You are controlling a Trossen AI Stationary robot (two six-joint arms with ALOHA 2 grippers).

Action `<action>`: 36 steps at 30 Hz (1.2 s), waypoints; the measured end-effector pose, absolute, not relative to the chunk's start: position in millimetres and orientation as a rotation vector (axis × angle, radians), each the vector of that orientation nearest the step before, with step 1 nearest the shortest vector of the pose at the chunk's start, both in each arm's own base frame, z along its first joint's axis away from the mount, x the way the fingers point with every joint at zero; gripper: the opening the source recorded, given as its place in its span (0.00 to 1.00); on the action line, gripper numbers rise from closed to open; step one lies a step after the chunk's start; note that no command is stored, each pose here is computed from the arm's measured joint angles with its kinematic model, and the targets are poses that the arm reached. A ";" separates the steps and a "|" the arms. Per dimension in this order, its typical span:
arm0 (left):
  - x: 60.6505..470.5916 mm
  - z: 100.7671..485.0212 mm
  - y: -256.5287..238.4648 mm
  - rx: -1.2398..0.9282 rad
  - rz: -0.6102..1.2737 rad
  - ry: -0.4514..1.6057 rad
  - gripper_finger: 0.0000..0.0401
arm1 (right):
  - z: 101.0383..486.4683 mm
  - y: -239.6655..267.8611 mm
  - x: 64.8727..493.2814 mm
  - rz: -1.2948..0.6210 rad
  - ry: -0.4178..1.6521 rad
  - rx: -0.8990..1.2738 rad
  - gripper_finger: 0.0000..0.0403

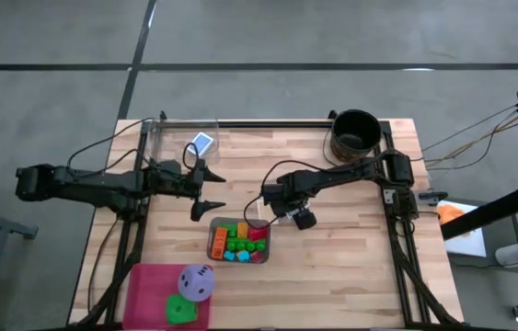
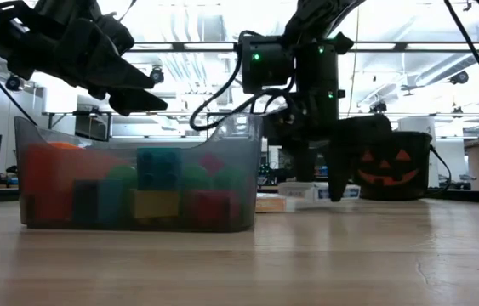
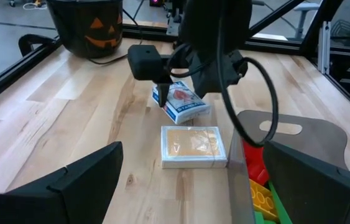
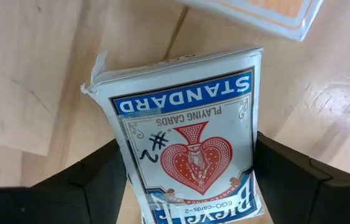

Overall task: Pick & Place Toys
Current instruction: Put the white playing card into the transparent bin

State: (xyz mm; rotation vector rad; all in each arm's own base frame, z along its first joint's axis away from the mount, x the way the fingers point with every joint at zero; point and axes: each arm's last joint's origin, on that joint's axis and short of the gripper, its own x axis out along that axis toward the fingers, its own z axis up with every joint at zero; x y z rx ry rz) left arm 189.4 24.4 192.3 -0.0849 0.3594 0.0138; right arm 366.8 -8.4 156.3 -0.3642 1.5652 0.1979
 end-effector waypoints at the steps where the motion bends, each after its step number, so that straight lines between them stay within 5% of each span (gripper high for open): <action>1: 189.4 192.3 24.4 -0.085 0.014 0.359 0.96 | 156.8 -8.2 367.1 0.196 1.558 -0.362 0.72; 15: 189.5 192.6 24.8 -0.071 0.026 0.356 0.96 | 158.7 -6.6 362.2 0.216 1.424 -0.292 0.72; 21: 189.6 193.0 24.8 -0.049 0.021 0.353 0.96 | 187.1 -10.5 356.5 0.183 1.311 -0.292 0.72; 28: 189.5 192.6 24.7 -0.028 0.011 0.356 0.96 | 236.2 -12.3 352.6 0.167 0.986 -0.279 0.72; 36: 190.4 194.3 24.2 -0.041 -0.006 0.335 0.96 | 244.9 -18.7 351.2 0.213 0.566 -0.253 0.72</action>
